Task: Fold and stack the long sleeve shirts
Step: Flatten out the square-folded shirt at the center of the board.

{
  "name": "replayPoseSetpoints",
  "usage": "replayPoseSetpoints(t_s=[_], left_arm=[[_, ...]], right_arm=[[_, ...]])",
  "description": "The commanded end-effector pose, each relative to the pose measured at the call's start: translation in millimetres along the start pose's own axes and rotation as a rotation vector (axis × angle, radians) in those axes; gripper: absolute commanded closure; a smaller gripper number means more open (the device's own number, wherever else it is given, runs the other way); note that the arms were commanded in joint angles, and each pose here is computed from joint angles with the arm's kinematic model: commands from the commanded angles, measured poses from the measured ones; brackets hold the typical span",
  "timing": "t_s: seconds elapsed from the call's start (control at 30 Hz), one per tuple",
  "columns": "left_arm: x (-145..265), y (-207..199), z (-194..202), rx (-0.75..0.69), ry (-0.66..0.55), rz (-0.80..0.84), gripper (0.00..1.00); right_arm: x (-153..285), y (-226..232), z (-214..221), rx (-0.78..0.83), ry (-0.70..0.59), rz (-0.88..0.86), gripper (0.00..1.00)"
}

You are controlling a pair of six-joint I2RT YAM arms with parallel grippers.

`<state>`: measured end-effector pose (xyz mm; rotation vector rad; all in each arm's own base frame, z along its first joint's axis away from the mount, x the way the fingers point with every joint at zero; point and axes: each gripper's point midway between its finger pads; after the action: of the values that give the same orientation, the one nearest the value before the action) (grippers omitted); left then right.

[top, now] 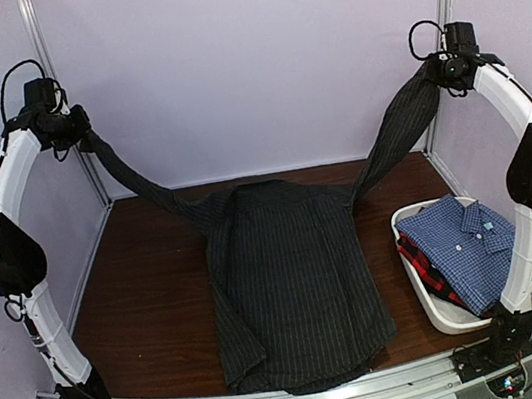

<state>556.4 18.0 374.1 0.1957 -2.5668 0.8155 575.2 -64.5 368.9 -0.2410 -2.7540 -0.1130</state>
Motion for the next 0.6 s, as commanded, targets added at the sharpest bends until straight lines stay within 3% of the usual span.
replayPoseSetpoints(t_s=[0.0,0.57], left_arm=[[1,7,-18,-0.024,-0.04,-0.023,1.0],[16,13,-31,-0.044,-0.081,-0.063,0.99]], right_arm=[[-7,-10,0,0.007,0.009,0.009,0.99],[-11,-8,7,0.033,0.029,-0.009,0.96]])
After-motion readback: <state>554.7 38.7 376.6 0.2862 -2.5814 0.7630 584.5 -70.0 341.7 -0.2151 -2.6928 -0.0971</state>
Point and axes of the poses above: each gripper's point midway between its finger pads, its own x axis back along the fingers, its own y axis along the line the jaws close on, z = x × y, and after that the axes turned 15 degrees about x, right-handed
